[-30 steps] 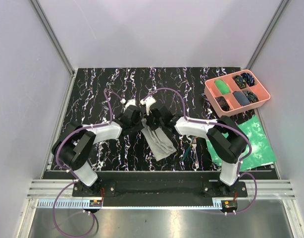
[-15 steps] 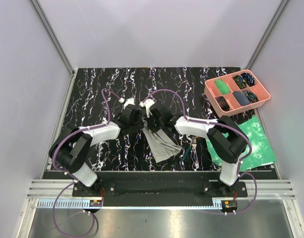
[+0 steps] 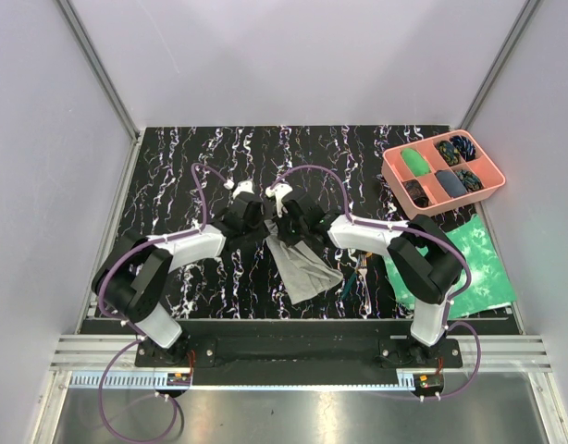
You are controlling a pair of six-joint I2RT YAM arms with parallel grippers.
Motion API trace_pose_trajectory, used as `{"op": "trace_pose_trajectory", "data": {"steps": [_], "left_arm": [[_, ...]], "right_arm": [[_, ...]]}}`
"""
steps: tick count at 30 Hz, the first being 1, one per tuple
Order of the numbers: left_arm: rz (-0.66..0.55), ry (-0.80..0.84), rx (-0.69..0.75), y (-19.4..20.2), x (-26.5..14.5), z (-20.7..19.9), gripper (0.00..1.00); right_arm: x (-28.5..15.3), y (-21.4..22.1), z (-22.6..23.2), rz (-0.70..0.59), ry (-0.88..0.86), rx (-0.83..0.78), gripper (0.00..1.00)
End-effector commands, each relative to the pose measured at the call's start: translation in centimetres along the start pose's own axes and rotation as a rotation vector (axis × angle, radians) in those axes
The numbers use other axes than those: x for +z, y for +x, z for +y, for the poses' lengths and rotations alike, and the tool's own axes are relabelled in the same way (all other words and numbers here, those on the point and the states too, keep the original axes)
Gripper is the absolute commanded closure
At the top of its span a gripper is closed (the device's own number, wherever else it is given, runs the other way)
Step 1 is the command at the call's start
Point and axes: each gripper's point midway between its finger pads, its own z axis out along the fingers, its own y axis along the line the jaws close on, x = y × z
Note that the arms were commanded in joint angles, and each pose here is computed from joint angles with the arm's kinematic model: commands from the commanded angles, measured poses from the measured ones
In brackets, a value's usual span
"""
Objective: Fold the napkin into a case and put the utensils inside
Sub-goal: Stuff the top corner of the smaller-rectangle-folded napkin into the folded napkin.
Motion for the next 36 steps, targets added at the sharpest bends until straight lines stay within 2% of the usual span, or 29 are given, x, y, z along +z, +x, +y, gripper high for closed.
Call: {"op": "trace_pose_trajectory", "data": {"steps": [1,2,4,7,13,16,22,26,36], "left_arm": [[-0.045,0.038,0.019,-2.2,0.4,-1.7,0.87],[-0.043,0.048,0.019,-2.4,0.4,-2.0,0.87],[-0.027,0.059,0.021,-2.0,0.3,-2.2,0.79],[-0.02,0.055,0.021,-1.7,0.3,-1.9,0.76],[0.025,0.035,0.033,-1.0,1.1,-1.8,0.76],[0.042,0.033,0.034,-0.6,1.4,-1.7,0.79],[0.012,0.042,0.035,-1.4,0.8,-1.9,1.0],[-0.033,0.061,0.034,-2.5,-0.3,-2.3,1.0],[-0.059,0.115,0.023,-3.0,-1.5,-3.0,1.0]], "right_arm": [[-0.7,-2.6,0.6,-0.044,-0.027,0.018,1.0],[-0.7,-2.7,0.6,-0.044,-0.027,0.017,1.0],[-0.6,-2.6,0.7,-0.041,-0.028,0.016,1.0],[-0.5,-2.6,0.6,-0.041,-0.03,0.02,1.0],[-0.1,-2.3,0.8,-0.03,-0.038,0.028,1.0],[-0.1,-2.4,0.8,-0.032,-0.036,0.029,1.0],[0.1,-2.1,0.7,-0.018,-0.035,0.032,1.0],[0.5,-1.6,0.8,0.009,-0.043,0.035,1.0],[1.1,-1.0,0.9,0.035,-0.046,0.046,1.0]]}}
